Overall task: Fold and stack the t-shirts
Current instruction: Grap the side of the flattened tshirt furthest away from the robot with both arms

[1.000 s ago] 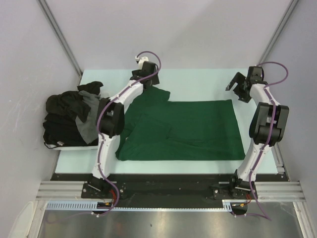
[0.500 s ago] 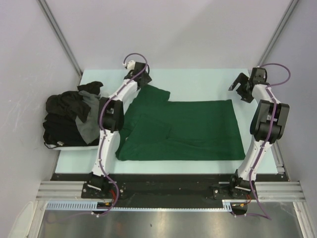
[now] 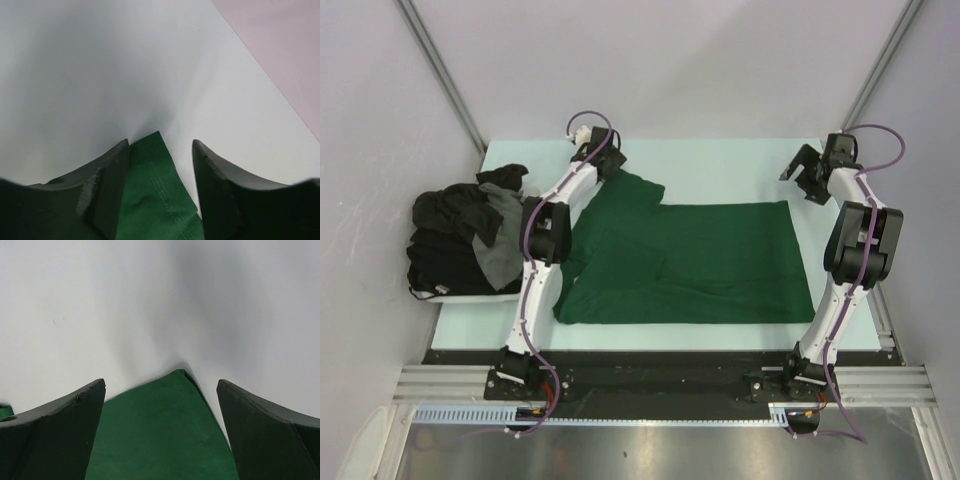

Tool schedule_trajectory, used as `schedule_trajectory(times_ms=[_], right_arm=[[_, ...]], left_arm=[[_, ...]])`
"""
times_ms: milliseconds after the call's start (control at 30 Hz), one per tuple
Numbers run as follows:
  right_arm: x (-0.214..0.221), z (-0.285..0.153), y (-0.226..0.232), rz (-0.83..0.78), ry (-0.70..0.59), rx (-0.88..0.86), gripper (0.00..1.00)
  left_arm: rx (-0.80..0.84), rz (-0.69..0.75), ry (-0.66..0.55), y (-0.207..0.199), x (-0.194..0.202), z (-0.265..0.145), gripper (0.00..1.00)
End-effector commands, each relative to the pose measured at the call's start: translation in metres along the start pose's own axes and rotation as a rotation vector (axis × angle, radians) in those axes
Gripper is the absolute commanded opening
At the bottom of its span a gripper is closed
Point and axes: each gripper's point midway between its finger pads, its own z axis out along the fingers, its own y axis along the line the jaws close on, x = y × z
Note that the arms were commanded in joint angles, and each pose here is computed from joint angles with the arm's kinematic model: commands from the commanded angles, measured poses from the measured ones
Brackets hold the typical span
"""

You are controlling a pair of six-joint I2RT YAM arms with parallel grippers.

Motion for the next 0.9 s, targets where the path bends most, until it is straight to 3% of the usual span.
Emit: schedule_trajectory(times_ms=[0, 200, 333, 367, 533, 667, 700, 800, 867], right_arm=[[-0.018, -0.001, 0.005, -0.006, -0.034, -0.014, 1.00], [-0.020, 0.001, 0.004, -0.009, -0.030, -0.009, 1.00], [-0.020, 0.002, 0.002, -0.003, -0.027, -0.004, 1.00], [-0.020, 0.003, 0.003, 0.005, -0.025, -0.006, 1.00], [-0.007, 0.015, 0.003, 0.029, 0.024, 0.019, 1.00], [-0.003, 0.018, 0.012, 0.001, 0.034, 0.011, 1.00], [-0.004, 0.017, 0.015, -0.007, 0.033, 0.007, 1.00], [-0.003, 0.017, 0.013, -0.014, 0.041, 0.015, 1.00], [-0.004, 0.017, 0.010, -0.015, 0.040, 0.020, 1.00]], left_arm=[[-0.005, -0.048, 0.032, 0.006, 0.008, 0.011, 0.54], [0.030, -0.067, 0.042, 0.000, 0.008, 0.018, 0.30], [0.035, -0.054, 0.022, -0.001, 0.003, 0.017, 0.02], [0.038, -0.040, 0.014, -0.002, 0.000, 0.015, 0.00], [0.077, 0.015, -0.047, -0.016, -0.022, 0.003, 0.00], [0.166, 0.142, -0.069, -0.036, -0.042, -0.014, 0.01], [0.186, 0.177, -0.072, -0.042, -0.047, -0.020, 0.16], [0.258, 0.346, -0.040, -0.054, -0.046, -0.032, 0.33], [0.246, 0.429, 0.013, -0.046, -0.037, -0.037, 0.37]])
